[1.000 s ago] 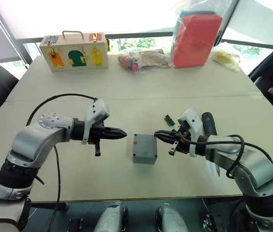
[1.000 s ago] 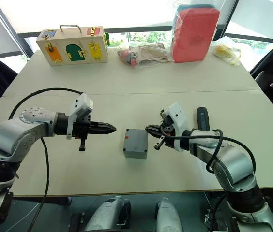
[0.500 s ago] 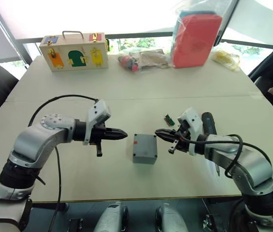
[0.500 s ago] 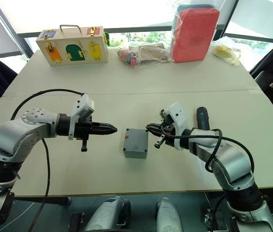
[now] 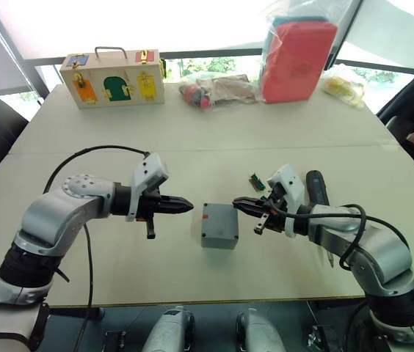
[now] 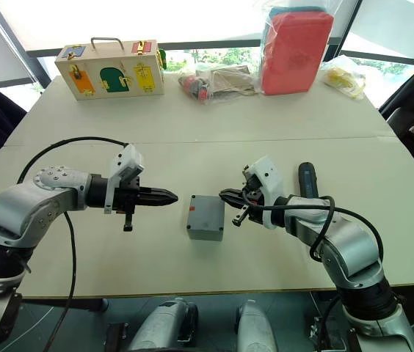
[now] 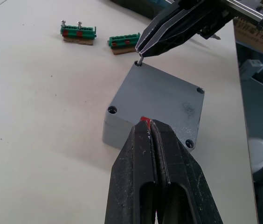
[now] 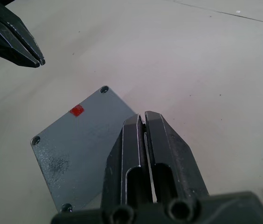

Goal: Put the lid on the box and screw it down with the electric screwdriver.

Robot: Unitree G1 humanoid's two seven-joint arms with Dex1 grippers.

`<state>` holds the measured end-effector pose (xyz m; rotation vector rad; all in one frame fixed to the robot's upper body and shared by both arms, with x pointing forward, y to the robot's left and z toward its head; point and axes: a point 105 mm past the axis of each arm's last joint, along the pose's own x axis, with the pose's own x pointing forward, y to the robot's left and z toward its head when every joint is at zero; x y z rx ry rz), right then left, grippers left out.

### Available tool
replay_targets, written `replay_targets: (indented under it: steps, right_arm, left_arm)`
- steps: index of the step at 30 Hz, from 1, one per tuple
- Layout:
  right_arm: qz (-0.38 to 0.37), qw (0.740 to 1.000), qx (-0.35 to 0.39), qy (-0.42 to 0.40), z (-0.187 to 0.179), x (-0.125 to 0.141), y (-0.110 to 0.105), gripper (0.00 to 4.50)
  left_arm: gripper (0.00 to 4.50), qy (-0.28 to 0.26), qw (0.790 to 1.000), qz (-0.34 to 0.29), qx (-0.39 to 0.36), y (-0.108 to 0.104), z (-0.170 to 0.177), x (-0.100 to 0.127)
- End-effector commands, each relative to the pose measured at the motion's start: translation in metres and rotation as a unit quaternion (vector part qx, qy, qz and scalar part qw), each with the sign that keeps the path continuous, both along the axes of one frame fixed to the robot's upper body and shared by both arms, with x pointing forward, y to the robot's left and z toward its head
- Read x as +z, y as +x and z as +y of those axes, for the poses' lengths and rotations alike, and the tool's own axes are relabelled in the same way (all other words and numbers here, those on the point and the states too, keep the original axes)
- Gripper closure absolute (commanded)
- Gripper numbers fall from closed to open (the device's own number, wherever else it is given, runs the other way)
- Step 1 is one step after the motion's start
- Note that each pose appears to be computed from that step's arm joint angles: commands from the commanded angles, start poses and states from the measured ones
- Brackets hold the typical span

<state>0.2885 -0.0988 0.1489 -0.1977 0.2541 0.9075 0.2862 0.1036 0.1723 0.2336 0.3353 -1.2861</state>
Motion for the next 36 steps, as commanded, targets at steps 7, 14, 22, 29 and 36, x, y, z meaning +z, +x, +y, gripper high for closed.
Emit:
replay_targets:
  steps: [7, 14, 22, 29, 36]
  right_arm:
    - [-0.023, 1.000, 0.015, 0.004, 0.007, 0.013, -0.003, 4.46]
    - [-0.013, 1.000, 0.005, -0.004, 0.003, 0.002, 0.002, 4.46]
    - [-0.015, 1.000, 0.005, -0.007, 0.002, 0.002, 0.004, 2.94]
    - [-0.022, 0.999, -0.003, 0.029, -0.007, 0.037, 0.004, 1.80]
    - [0.008, 0.995, -0.094, 0.038, -0.054, 0.078, 0.016, 1.13]
  left_arm:
    - [4.50, -0.009, 1.000, -0.017, -0.008, -0.003, -0.003, 0.007]
    - [4.50, -0.010, 1.000, -0.018, -0.006, -0.003, -0.002, 0.007]
    - [4.50, -0.023, 0.999, -0.021, -0.006, -0.004, -0.004, 0.011]
    - [4.50, -0.039, 0.998, -0.034, -0.048, -0.006, -0.017, 0.019]
    - [4.50, -0.029, 0.989, -0.083, -0.120, 0.006, -0.036, 0.026]
